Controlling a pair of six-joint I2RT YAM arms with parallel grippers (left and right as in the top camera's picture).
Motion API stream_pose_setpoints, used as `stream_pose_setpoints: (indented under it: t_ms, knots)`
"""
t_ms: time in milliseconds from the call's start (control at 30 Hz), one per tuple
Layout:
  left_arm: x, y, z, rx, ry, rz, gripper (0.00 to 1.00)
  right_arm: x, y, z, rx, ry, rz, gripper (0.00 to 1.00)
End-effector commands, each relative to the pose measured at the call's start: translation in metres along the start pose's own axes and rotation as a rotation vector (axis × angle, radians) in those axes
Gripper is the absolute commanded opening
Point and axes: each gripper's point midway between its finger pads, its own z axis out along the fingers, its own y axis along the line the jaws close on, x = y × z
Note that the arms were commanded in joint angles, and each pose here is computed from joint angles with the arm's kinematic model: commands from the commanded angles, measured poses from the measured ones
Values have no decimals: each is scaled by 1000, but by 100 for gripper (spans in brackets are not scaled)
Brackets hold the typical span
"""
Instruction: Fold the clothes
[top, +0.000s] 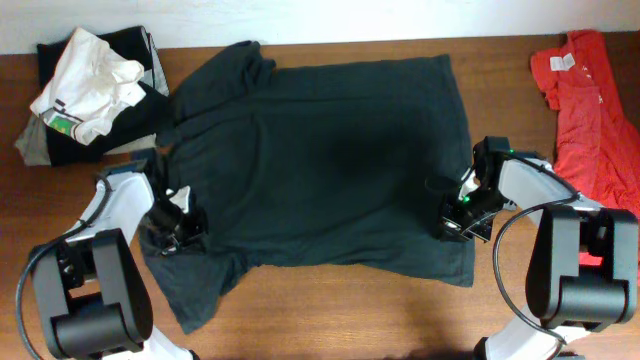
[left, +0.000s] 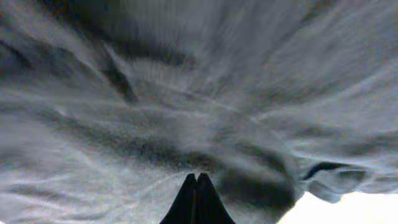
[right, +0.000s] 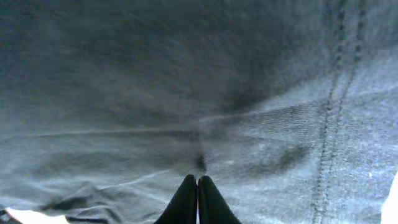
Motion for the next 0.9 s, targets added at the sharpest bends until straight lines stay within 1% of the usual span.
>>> stream_pose_setpoints:
  t_ms: [0,133,233,300,333,433,533,600,667,733,767,800,833,867]
  knots:
    - [15,4,15,6,38,-60,0,5,-11,11,27,2,100,4]
    - [14,12,14,-1,34,-155,1,5,-26,19,28,-8,189,4]
    - [11,41,10,-47,15,-272,1,-5,-51,11,13,-37,281,4]
    - [9,54,8,-35,3,-324,0,-12,-61,7,-1,-57,284,4]
    - [5,63,6,-36,-16,-347,1,-16,-70,5,21,-78,292,4]
    - [-6,72,5,-36,-65,-366,0,-30,-72,-5,22,-122,290,4]
    - [-14,78,2,-69,-102,-362,1,-54,-64,-28,4,-191,273,5]
    - [-29,81,-12,-77,-149,-361,1,-66,-56,-51,-4,-220,265,4]
    - [-37,78,-35,-78,-162,-356,1,-71,-48,-79,-4,-226,253,4]
    - [-47,74,-65,-74,-210,-350,1,-79,-38,-110,-10,-260,229,4]
    - [-51,70,-85,-70,-255,-343,4,-82,-33,-126,-13,-275,220,4]
    - [-53,67,-106,-70,-309,-334,13,-83,-27,-145,-16,-291,213,4]
    - [-54,66,-123,-72,-365,-328,38,-82,-24,-154,-18,-299,207,4]
    - [-54,63,-136,-67,-412,-321,65,-83,-16,-162,-35,-305,135,10]
